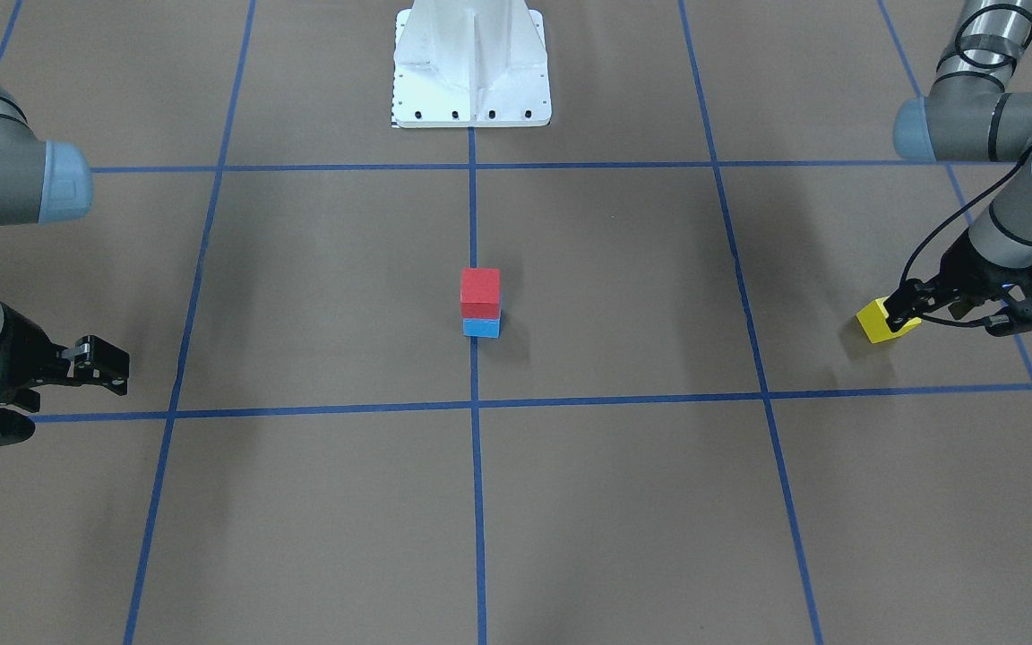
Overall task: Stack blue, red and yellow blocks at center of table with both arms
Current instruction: 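Lower the left gripper onto the yellow cube and close it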
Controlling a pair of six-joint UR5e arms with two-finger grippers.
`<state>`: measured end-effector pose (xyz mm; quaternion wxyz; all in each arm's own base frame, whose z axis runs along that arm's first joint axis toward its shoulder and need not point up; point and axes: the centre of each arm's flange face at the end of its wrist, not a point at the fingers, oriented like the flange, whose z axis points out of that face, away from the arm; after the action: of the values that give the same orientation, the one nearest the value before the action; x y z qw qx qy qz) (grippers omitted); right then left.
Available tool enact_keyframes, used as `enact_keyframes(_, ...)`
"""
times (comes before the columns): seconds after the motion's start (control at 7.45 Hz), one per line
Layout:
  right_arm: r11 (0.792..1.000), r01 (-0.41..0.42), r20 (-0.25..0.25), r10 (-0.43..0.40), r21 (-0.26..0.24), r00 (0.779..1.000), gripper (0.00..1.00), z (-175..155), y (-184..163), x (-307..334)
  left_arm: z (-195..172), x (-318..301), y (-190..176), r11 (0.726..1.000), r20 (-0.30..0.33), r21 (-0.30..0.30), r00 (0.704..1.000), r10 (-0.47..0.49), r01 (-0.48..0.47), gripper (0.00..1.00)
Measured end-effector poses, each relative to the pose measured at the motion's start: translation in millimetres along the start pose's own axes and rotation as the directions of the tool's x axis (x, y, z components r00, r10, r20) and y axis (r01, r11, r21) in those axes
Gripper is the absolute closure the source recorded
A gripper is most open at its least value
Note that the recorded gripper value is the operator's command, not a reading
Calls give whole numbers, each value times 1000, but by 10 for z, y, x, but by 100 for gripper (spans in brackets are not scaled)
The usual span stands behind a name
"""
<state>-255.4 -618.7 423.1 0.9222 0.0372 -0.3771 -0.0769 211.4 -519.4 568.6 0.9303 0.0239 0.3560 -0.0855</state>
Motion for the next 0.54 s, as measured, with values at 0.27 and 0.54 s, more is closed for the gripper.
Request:
enact_keyframes(0.27, 1000, -1, -1, 1, -1, 1000, 1, 4, -1, 3, 39, -24, 17, 1000, 6, -7, 1000, -17, 17, 0)
enact_keyframes(0.54, 1000, -4, -1, 4, -2, 1000, 1, 10, 0, 12, 89, -23, 36, 1000, 11, -14, 1000, -20, 20, 0)
